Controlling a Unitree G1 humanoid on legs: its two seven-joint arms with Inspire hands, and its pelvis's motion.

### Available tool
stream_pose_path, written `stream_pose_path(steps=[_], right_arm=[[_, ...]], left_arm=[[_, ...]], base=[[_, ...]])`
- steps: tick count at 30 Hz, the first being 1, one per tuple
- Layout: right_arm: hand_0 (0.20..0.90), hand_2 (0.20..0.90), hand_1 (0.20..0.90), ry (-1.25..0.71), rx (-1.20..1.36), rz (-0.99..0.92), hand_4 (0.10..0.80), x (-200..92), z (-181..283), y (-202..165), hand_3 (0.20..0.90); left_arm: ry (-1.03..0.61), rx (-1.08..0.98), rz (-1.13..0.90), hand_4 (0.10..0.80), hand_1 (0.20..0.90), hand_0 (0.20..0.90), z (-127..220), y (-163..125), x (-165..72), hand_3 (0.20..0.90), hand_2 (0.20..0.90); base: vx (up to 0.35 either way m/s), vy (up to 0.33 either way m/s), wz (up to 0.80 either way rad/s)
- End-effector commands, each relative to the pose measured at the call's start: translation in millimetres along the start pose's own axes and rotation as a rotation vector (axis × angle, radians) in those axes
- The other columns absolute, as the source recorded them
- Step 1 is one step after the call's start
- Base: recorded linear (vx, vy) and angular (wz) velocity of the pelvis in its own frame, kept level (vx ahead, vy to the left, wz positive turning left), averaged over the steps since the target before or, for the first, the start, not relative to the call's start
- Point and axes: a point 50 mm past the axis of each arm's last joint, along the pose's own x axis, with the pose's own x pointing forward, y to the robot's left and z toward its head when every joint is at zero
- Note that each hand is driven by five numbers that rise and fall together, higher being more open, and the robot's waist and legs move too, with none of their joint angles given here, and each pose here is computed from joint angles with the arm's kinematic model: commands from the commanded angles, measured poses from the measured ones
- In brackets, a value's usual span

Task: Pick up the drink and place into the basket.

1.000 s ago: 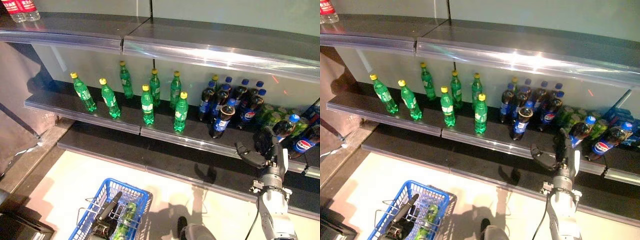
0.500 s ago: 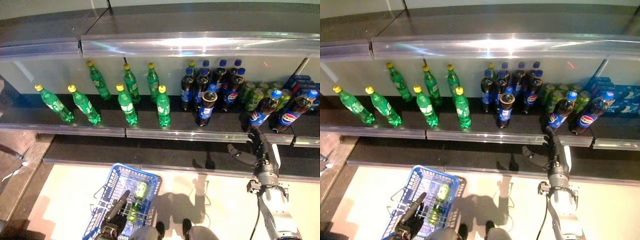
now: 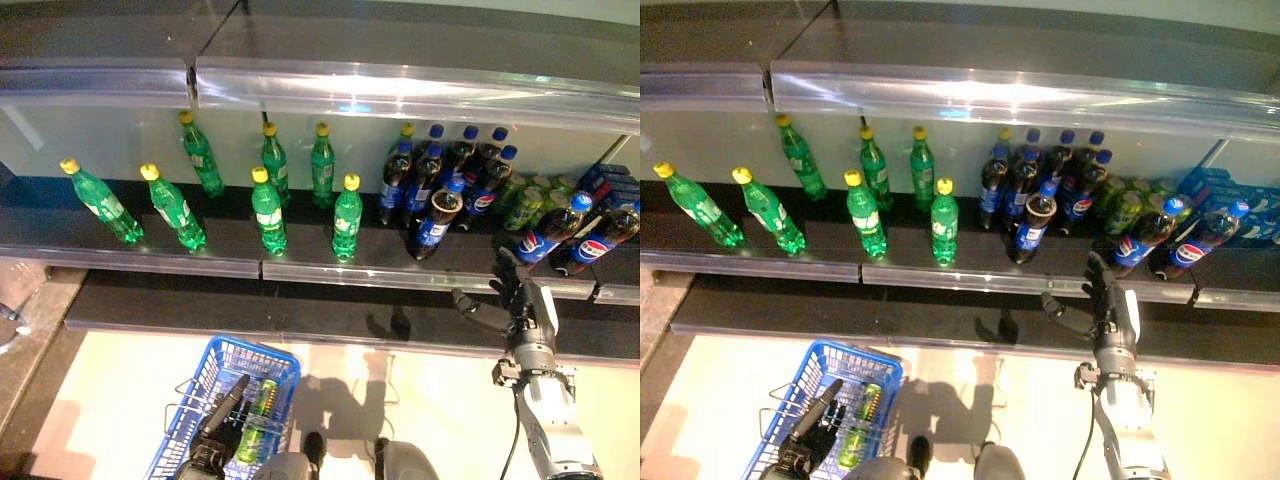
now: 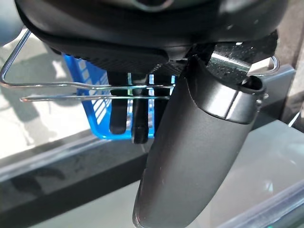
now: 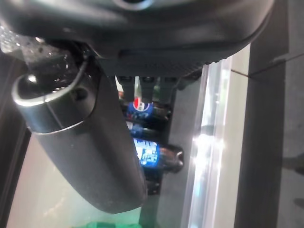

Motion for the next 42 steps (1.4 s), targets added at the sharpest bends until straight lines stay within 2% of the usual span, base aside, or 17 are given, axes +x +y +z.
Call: stream_pose_path(steps=[1,11,25,33,42], right_arm=[[0.9,0.9,0.9,-0.253,0.054,-0.058,0.8,23,44,-3,0.9],[0.9,0.9,0.9,-0.221,0.042,-0.102,0.8,20,39,-8,0.9],[0.9,0.9,0.9,-0.217,0.032,-0.083,0.8,19,37,-10,0.9],[0.9,0.9,0.9,-0.306,0.074,-0.148,0.8,27,56,-15,0.9],[0.9,0.9,0.9,-0.564,0.171,-0.246,0.8,43,111,-20,0.9]], left_arm=[[-0.218,0.001,-0.265,0.1,0.3,0.3,51,-52,6,0.2,0.3],[-0.175,0.044,-0.284,0.1,0.3,0.3,37,-63,7,0.2,0.3],[-0.158,0.044,-0.265,0.1,0.3,0.3,31,-47,4,0.2,0.3],[-0.174,0.047,-0.295,0.1,0.3,0.3,35,-53,6,0.2,0.3],[-0.231,0.038,-0.447,0.1,0.3,0.3,51,-93,8,0.2,0.3]], base=[[0.141,-0.22,0.28],[0.108,-0.197,0.48],[0.044,-0.009,0.17],[-0.013,0.026,0.03],[-0.135,0.015,0.04]])
